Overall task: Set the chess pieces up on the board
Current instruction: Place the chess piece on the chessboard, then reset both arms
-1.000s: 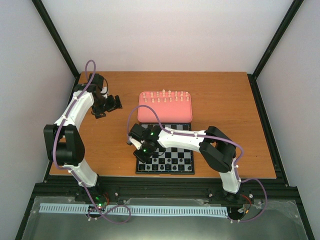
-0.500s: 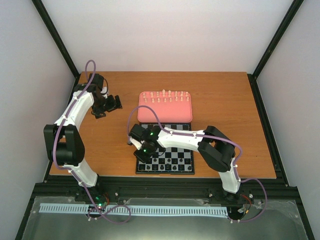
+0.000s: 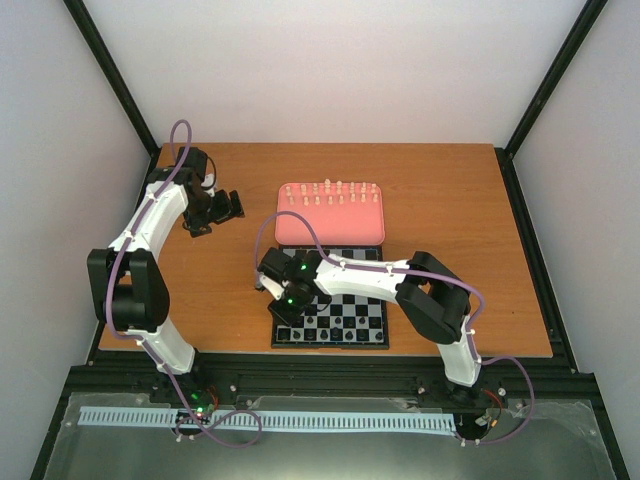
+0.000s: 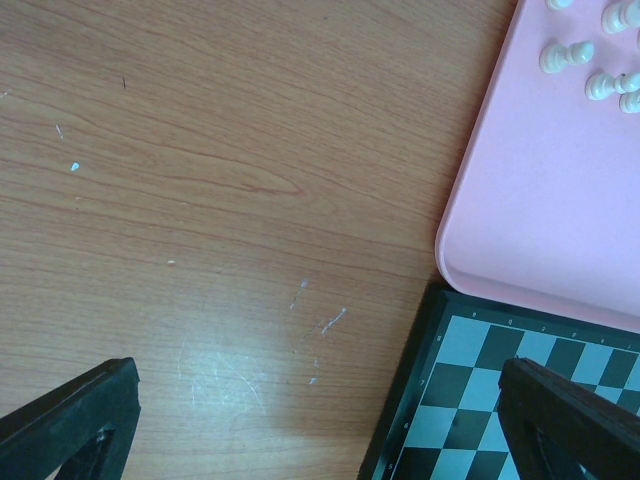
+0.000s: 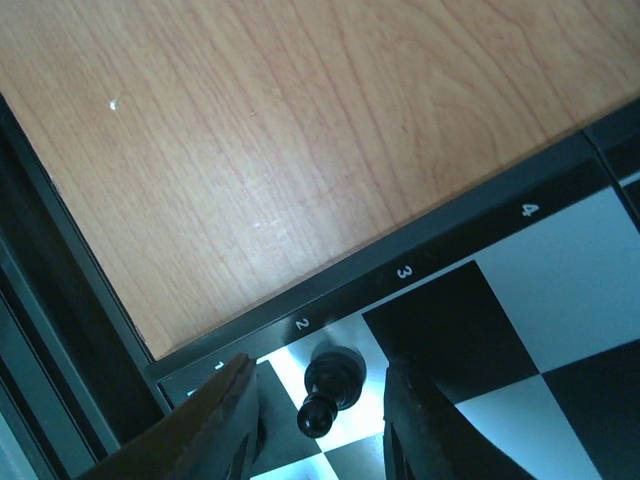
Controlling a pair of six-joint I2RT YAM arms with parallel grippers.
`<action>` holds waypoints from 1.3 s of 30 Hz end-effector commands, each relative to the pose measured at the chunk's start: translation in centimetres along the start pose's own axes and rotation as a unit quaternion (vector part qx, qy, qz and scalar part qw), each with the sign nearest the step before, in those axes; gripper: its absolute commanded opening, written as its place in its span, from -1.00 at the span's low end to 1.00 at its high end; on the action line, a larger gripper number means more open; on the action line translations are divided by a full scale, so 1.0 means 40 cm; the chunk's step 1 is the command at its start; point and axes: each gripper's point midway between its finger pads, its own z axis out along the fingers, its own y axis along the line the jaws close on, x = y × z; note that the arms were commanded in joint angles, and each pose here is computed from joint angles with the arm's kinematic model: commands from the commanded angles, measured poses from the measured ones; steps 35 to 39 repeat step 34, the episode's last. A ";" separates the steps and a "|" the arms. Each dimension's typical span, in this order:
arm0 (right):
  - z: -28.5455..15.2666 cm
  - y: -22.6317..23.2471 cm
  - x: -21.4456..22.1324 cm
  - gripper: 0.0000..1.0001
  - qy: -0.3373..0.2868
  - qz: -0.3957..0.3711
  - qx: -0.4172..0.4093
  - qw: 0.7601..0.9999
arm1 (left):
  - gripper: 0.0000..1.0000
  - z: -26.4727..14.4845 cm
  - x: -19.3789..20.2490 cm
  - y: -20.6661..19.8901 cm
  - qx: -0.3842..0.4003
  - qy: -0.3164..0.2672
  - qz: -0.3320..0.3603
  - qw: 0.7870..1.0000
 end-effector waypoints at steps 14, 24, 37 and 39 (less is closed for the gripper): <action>-0.288 -0.071 -0.111 1.00 -0.084 0.027 0.038 0.995 | 1.00 -0.072 -0.028 -0.033 0.016 -0.038 0.015 0.999; -0.542 -0.402 -0.099 1.00 -0.182 0.194 0.088 0.960 | 1.00 -0.125 -0.036 -0.033 0.007 -0.057 0.018 0.998; -0.537 -0.480 -0.064 1.00 -0.179 0.228 0.117 0.950 | 1.00 -0.140 -0.021 -0.010 -0.016 -0.056 0.024 0.998; -0.537 -0.480 -0.064 1.00 -0.179 0.228 0.117 0.950 | 1.00 -0.140 -0.021 -0.010 -0.016 -0.056 0.024 0.998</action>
